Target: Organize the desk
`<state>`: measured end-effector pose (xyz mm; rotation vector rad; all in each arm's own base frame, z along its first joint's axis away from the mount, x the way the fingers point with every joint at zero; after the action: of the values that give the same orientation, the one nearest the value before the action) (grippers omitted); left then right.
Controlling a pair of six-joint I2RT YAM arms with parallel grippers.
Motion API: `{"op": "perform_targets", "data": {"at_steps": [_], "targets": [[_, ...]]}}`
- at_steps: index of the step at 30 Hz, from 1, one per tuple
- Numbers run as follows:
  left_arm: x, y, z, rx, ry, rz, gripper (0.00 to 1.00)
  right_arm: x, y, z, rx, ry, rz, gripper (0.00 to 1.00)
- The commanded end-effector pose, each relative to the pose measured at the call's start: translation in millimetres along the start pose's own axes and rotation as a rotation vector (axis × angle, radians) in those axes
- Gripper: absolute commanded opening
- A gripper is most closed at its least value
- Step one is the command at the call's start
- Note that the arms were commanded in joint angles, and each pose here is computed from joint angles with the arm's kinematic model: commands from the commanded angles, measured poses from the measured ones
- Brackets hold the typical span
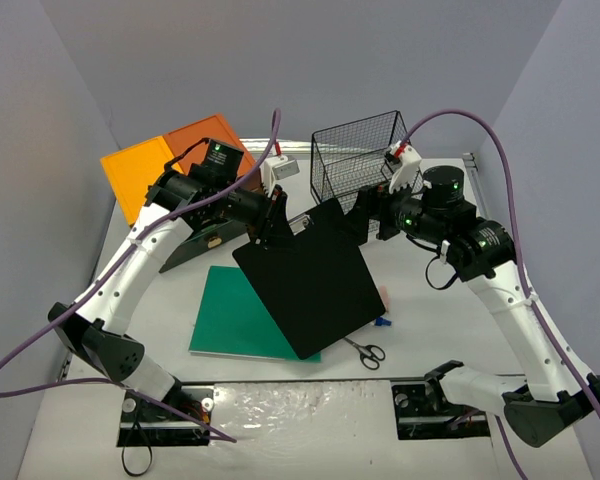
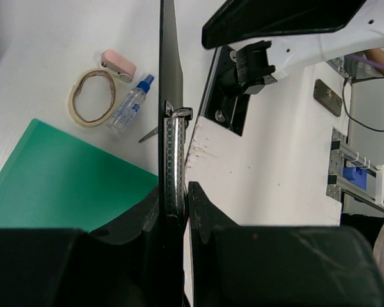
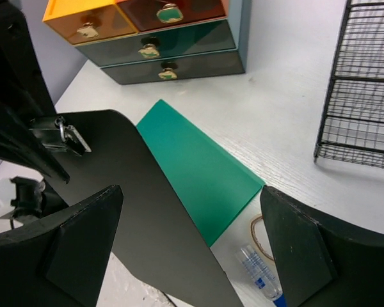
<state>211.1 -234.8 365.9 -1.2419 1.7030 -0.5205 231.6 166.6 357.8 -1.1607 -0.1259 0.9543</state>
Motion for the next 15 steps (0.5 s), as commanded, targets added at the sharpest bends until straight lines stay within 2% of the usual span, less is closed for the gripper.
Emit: {"op": "perform_targets", "data": {"at_steps": [1,5,8,11,15], "targets": [[-20,-20,-36,0.129,0.101,-0.123,0.0,0,-18,17,-0.073,-0.147,-0.044,0.86],[-25,-20,-45,0.14,0.123,-0.14,0.0,1,-11,24,-0.069,-0.222,-0.005,0.84],[-26,-19,-49,0.143,0.139,-0.16,0.0,1,-8,27,-0.065,-0.262,0.014,0.78],[-27,-19,-54,0.15,0.169,-0.173,0.0,-1,-5,31,-0.057,-0.298,0.033,0.66],[-28,-20,-58,0.164,0.206,-0.187,0.0,-5,-3,36,-0.045,-0.333,0.041,0.65]]}}
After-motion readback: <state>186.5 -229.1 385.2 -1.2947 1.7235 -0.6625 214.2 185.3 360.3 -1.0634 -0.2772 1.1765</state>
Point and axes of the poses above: each gripper's point midway between its finger pads, its own x axis out along the fingers, its own z axis along the line the jaws close on, y = z × x, the point moved 6 cm from there along -x, back along the fingers, and after that the axes turned 5 degrees about x, right-handed, at the moved point
